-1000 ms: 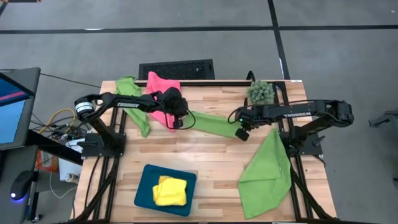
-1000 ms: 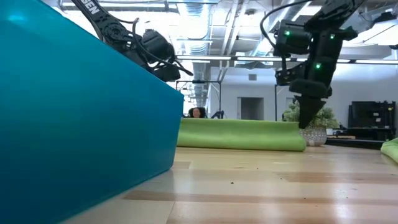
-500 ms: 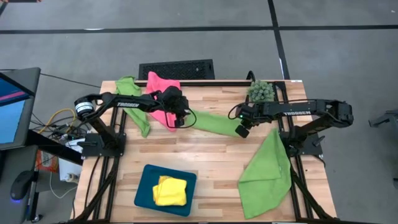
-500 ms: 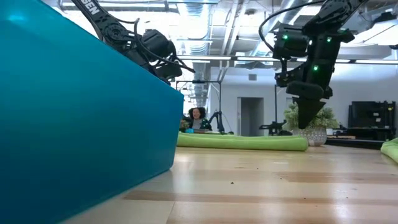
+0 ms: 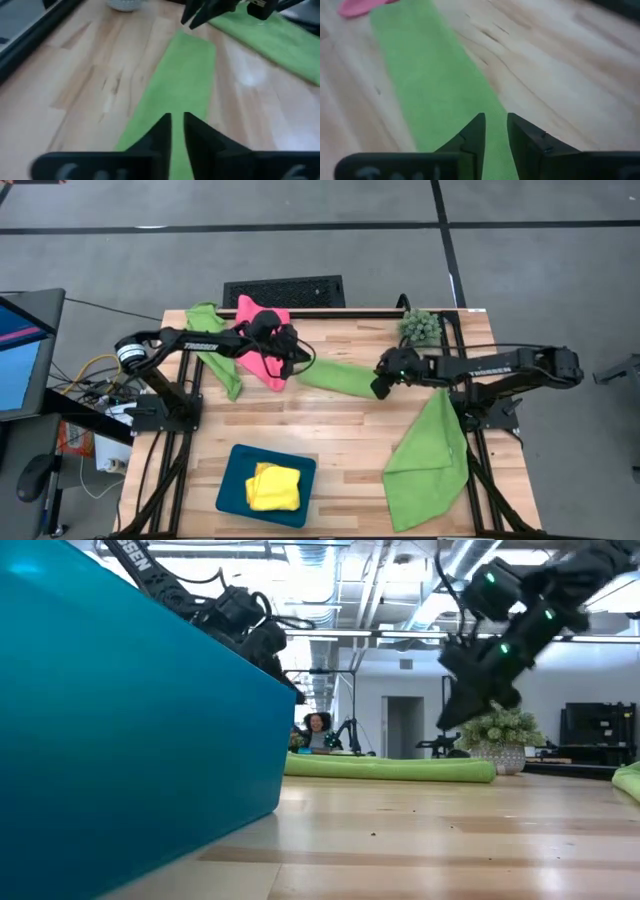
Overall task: Fold microfiber towels
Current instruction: Fold the top right green microfiber towel
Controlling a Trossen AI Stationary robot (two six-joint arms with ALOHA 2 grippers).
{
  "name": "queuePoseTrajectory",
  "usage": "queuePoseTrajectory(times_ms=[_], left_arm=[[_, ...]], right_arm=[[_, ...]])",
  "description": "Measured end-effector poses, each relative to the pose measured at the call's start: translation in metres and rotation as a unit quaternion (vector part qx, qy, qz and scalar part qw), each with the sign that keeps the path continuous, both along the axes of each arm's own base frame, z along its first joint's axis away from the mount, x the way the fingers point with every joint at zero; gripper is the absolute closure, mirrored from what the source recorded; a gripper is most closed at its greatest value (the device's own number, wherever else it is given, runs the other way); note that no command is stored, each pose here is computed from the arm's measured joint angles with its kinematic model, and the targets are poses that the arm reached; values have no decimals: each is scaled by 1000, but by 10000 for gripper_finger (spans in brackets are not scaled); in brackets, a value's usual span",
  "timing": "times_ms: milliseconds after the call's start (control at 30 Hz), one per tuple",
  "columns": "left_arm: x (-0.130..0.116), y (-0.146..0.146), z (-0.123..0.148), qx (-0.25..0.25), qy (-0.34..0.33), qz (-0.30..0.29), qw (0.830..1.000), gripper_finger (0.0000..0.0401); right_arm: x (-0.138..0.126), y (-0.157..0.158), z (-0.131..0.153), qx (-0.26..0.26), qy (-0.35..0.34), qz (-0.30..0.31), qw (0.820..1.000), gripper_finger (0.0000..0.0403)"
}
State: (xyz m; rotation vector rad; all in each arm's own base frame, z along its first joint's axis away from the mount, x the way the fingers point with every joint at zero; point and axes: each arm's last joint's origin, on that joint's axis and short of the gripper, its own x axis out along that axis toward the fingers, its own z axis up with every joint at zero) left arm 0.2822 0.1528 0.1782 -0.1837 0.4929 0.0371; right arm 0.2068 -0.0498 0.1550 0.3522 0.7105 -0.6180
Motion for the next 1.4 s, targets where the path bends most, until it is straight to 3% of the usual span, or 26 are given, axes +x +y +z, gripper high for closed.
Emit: queuePoseTrajectory(times_ms=[133, 233, 667, 900, 1100, 1233, 1400], left_arm=[[3, -2, -12, -1, -17, -2, 1000, 394], [5, -2, -27, 1, 8, 14, 1000, 399], [10, 4, -82, -26, 84, 58, 994, 401], [8, 6, -76, -42, 79, 69, 994, 401], [5, 9, -47, -55, 32, 72, 995, 401], [3, 6, -29, -64, -3, 36, 997, 401], [4, -8, -37, -102, -6, -22, 995, 401]], right_arm=[[-8, 0, -21, 6, -38, -41, 998, 312], [-11, -3, -30, 4, -41, -65, 997, 320], [-9, -5, -64, 18, 33, -97, 995, 329], [-11, -5, -54, 20, 12, -92, 995, 329], [-10, -1, -33, 1, -44, -72, 996, 329], [-7, 11, -25, -5, -68, -39, 997, 329], [1, 32, -29, -2, -78, 1, 997, 329]])
